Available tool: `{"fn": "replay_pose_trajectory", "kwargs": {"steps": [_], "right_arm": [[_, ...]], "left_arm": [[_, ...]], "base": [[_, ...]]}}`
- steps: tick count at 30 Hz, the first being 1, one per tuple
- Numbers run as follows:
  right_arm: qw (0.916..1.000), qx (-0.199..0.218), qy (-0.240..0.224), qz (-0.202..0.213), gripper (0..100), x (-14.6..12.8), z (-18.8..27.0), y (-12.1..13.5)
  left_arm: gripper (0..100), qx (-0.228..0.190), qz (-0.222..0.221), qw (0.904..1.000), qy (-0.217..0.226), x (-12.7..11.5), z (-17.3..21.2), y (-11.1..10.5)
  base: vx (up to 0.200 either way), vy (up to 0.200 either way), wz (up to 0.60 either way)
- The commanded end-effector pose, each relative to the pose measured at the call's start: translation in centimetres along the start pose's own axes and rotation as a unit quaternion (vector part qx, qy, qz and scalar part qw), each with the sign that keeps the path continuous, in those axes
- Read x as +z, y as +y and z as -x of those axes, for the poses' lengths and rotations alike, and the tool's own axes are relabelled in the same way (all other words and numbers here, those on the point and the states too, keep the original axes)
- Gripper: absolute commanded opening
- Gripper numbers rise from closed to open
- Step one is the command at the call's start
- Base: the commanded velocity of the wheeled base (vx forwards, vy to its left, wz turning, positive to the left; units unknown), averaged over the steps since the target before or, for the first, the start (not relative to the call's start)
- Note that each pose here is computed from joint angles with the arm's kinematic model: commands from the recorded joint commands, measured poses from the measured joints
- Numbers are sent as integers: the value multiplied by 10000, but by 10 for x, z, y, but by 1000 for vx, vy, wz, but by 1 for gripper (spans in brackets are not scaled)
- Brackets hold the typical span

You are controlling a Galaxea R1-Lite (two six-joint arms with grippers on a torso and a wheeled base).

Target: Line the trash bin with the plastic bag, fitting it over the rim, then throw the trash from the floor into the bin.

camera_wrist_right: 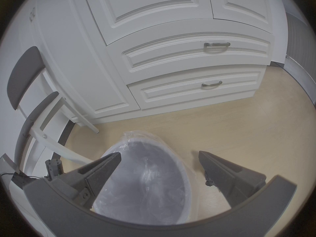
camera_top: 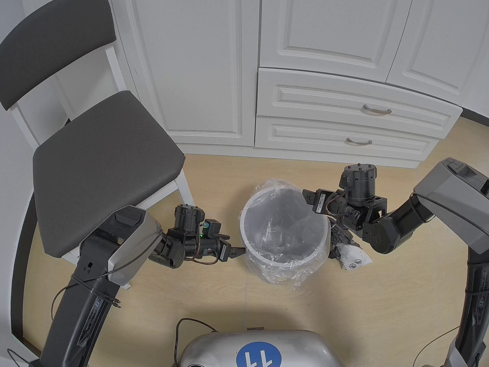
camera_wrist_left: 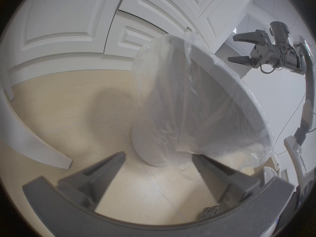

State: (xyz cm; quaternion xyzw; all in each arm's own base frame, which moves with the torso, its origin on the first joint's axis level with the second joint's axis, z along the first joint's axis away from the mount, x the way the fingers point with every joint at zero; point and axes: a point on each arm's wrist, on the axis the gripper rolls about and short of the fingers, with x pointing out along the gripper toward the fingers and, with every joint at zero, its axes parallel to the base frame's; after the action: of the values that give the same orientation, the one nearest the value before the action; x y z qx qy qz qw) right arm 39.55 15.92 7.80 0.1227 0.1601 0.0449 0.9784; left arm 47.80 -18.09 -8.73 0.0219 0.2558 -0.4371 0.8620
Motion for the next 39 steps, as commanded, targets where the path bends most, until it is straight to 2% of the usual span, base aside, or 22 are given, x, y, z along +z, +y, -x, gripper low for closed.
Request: {"fn": "replay_pose_trajectory", "kwargs": {"steps": [1, 6, 7, 11, 13, 15, 16, 17, 18, 24, 28, 33, 35, 36, 39], "right_arm": [[9999, -72, -88, -47, 100, 8, -2, -6], [9998, -143, -131, -62, 100, 13, -3, -12], [9998, -165, -67, -46, 100, 11, -3, -12], [9997, -220, 87, 0, 100, 10, -4, -12], [9992, -314, 236, 34, 100, 11, -5, -12], [9990, -348, 264, 31, 100, 13, -5, -13], [9987, -417, 283, 14, 100, 17, -8, -16], [9987, -426, 289, 13, 100, 17, -8, -17], [9985, -462, 302, 1, 100, 19, -11, -18], [9979, -577, 215, -219, 100, 20, -35, -25], [9955, -645, 257, -647, 100, 22, -57, -23], [9805, -818, 588, -1688, 100, 34, -79, -15], [9775, -838, 639, -1827, 100, 35, -81, -14], [9694, -886, 825, -2137, 100, 35, -89, -13], [9644, -938, 869, -2316, 100, 37, -96, -14]], "left_arm": [[100, 62, -84, 9999, 1, 0, 2, 0], [100, 557, -450, 9974, 79, 7, 7, -2], [100, 728, -505, 9958, 209, 10, 10, -8], [100, 811, -597, 9938, 467, 19, 18, -35], [100, 1064, -732, 9891, 709, 24, 26, -51], [100, 1268, -818, 9850, 836, 26, 30, -56], [100, 1572, -899, 9785, 991, 30, 35, -61], [100, 1600, -898, 9779, 1005, 30, 36, -61], [100, 1784, -916, 9730, 1142, 32, 43, -67], [100, 1763, -1101, 9675, 1440, 27, 66, -82], [100, 1758, -1132, 9659, 1529, 29, 79, -95], [100, 1814, -1153, 9626, 1652, 30, 101, -112], [100, 1804, -1145, 9625, 1672, 29, 104, -114], [100, 1757, -1147, 9625, 1719, 26, 112, -121], [100, 1748, -1164, 9631, 1682, 25, 117, -126]], "base": [[0, 0, 0], [0, 0, 0], [0, 0, 0], [0, 0, 0], [0, 0, 0], [0, 0, 0], [0, 0, 0], [0, 0, 0], [0, 0, 0], [0, 0, 0], [0, 0, 0], [0, 0, 0], [0, 0, 0], [0, 0, 0], [0, 0, 0]]}}
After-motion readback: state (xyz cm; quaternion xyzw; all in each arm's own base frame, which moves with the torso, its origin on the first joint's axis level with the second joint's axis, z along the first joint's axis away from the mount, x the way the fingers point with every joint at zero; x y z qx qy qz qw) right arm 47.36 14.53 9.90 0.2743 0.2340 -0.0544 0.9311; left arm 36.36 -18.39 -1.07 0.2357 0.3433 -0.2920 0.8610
